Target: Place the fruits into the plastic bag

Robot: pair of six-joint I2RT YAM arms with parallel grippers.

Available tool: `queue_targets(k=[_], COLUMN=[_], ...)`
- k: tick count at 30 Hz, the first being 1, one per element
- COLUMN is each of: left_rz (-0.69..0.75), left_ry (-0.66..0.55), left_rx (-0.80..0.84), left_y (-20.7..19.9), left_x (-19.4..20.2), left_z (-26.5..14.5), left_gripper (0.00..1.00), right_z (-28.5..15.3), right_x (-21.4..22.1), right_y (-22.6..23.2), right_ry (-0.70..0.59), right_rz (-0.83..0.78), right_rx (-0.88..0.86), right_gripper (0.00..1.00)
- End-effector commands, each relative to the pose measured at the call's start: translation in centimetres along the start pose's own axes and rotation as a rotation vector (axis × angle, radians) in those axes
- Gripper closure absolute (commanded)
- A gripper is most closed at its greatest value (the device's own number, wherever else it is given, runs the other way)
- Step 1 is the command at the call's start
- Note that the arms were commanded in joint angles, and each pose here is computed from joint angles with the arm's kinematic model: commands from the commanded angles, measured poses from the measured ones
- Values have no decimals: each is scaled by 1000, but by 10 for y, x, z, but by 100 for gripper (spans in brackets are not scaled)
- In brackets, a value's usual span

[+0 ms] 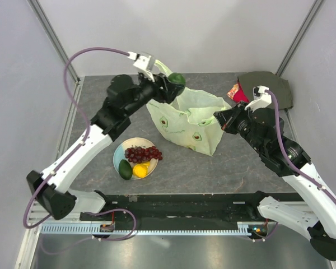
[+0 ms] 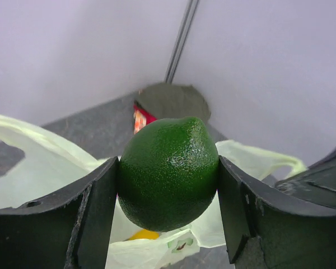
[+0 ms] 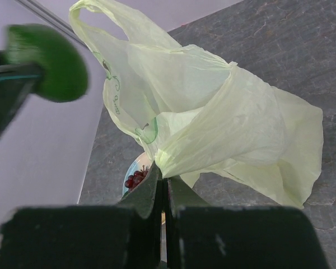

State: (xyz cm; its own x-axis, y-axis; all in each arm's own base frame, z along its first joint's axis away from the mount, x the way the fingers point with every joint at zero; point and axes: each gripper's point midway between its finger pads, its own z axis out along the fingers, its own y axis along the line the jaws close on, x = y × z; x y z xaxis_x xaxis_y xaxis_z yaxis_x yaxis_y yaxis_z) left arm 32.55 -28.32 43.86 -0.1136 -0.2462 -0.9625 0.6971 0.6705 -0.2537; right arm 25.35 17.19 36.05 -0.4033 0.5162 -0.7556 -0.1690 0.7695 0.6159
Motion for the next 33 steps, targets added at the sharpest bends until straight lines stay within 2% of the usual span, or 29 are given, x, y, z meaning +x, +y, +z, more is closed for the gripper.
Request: queue_targets(k=[1,7,16,24,33], left_rz=[25,73,71,-4,-34], left_ry=[51,164,252,424,539], left_rx=[-125,-160,-211,-218,-200], left_y=[28,44,59,68,70], left_x=[29,65,109,185,235], left_z=[20,40,19,20,38], left_gripper=[38,39,37,37,37], right_z=[-8,-5,-7,-1,-3], right_x=[-13,-8,-11,-7,-6], right_y=[5,3,0,4,-2], right_ry=[-49,-31,-47,-26,-30], right_rz=[21,18,19,17,17], right_rx=[-19,-13,1,-11,8], right_gripper=[100,100,100,100,100])
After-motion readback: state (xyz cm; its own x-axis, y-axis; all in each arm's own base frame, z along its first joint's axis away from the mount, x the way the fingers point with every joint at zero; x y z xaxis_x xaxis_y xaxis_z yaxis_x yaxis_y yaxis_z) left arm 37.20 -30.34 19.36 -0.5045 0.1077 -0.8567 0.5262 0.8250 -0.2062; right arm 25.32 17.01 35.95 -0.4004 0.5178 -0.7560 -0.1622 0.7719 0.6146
